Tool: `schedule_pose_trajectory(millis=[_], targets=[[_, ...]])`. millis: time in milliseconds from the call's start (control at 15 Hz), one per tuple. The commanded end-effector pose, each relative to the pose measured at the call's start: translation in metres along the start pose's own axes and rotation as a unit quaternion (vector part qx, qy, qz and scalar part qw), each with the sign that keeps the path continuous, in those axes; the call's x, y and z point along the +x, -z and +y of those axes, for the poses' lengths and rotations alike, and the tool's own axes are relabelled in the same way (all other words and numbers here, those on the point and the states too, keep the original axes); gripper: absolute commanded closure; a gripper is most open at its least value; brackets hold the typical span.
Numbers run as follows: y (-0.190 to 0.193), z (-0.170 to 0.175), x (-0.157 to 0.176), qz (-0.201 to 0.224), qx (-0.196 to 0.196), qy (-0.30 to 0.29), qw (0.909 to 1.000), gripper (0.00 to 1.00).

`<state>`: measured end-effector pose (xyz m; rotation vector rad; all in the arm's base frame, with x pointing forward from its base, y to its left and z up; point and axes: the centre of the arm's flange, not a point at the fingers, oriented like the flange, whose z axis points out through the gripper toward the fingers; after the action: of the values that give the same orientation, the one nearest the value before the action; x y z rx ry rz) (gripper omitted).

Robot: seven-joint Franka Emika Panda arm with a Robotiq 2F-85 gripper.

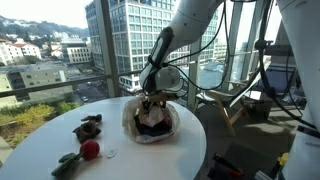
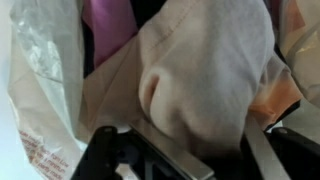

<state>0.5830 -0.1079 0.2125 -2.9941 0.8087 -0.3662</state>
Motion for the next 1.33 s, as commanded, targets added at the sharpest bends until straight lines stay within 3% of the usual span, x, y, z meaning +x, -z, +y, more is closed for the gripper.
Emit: schedule_pose_trajectory(millis=[0,133,267,533,733,867,1133,1200,1267], targets=[[0.033,0.002,-0.003,-0.009,0.047,-0.016,0.9987,0.14],[0.050,-0.004,-0.007,-0.019,0.072,-0.016,0.9971,0.01],[0.065,-0.015,-0.010,-0.030,0.084,-0.008,0.9960,0.00],[0.079,-0.043,-0.008,-0.046,0.068,0.035,0.9960,0.00],[0.074,-0.062,-0.009,-0.039,0.013,0.089,0.9952,0.00],[0.071,-0.073,-0.012,-0.022,-0.046,0.128,0.9905,0.00],[0.060,-0.084,-0.015,0.001,-0.131,0.198,0.9714,0.00],[0.052,-0.085,-0.014,0.000,-0.132,0.205,0.9699,0.25],[0.046,-0.086,-0.014,-0.002,-0.132,0.209,0.9691,0.27]])
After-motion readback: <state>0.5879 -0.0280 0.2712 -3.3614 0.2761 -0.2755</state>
